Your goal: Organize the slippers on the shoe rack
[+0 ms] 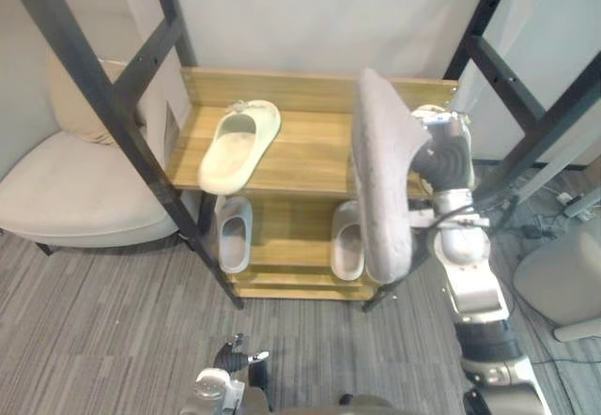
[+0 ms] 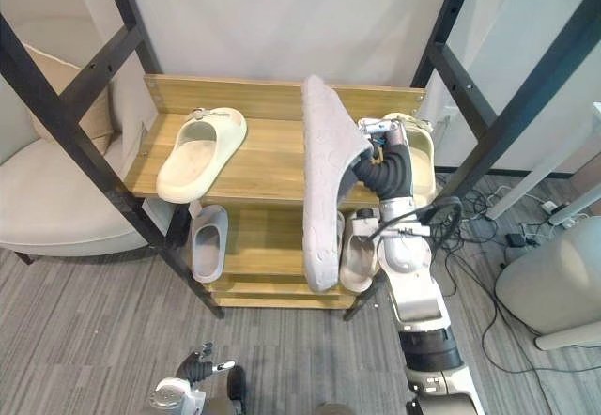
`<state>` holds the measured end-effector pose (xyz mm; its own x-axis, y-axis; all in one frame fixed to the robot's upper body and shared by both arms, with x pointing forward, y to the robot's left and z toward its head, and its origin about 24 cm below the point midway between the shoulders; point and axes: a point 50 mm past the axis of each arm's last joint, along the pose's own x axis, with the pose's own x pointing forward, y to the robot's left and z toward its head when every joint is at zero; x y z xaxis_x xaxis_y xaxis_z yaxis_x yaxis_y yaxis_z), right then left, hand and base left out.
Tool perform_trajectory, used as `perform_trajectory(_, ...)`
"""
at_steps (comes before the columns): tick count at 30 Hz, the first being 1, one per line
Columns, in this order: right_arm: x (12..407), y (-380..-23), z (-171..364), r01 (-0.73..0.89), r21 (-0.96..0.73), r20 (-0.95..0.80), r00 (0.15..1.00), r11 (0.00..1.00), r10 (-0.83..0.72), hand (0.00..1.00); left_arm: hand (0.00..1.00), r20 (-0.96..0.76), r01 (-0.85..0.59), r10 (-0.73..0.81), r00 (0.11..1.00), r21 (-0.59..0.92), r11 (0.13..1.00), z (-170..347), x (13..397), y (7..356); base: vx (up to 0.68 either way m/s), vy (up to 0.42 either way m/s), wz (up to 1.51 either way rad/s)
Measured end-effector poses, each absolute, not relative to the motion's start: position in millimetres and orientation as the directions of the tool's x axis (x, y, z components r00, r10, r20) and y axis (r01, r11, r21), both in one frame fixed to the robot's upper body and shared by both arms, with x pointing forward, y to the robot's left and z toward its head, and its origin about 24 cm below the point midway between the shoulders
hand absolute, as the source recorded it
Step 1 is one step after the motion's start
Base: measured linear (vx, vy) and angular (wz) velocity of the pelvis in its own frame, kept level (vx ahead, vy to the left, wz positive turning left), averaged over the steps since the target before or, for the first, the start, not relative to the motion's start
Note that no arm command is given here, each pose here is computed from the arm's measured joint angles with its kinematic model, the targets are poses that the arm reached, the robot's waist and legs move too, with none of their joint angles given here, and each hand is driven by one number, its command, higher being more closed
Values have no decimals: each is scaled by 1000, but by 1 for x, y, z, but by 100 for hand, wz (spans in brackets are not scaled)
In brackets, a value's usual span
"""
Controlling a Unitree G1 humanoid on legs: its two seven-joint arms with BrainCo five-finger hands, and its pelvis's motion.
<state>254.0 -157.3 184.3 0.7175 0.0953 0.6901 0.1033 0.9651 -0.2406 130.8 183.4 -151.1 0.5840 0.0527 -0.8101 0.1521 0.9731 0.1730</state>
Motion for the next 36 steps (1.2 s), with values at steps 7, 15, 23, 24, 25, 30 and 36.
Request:
perform_trajectory(7, 235, -139, 155, -40, -259, 606, 771, 965, 194, 100, 0, -811, 190, 44, 584, 189, 963, -151, 131, 184, 0, 0, 0)
perform_trajectory(15, 204, -97, 81, -362, -252, 300, 852, 897, 428, 100, 0, -824, 201, 43, 564, 188, 961, -154, 125, 184, -22, -1, -4)
perform_trajectory(23, 225, -91, 54, -413, -289, 172, 865, 863, 472, 100, 0, -725, 203, 4, 689, 197, 959, -134, 173, 174, -155, -21, 1)
perform_trajectory(24, 232, -90, 56, -413, -302, 173, 863, 859, 475, 100, 0, -704, 196, 2, 710, 201, 960, -130, 181, 175, -250, -13, 24)
perform_trajectory(25, 237, -89, 59, -406, -316, 180, 862, 858, 474, 100, 0, -687, 189, 2, 727, 203, 961, -126, 187, 175, -234, 15, 39)
perform_trajectory(30, 275, -90, 94, -304, -420, 290, 848, 855, 444, 100, 0, -556, 115, 24, 831, 214, 970, -99, 224, 182, -127, 65, 16)
perform_trajectory(36, 324, -116, 202, 38, -541, 588, 732, 840, 345, 100, 0, -255, -75, 110, 961, 142, 987, -39, 275, 191, -131, 148, 11)
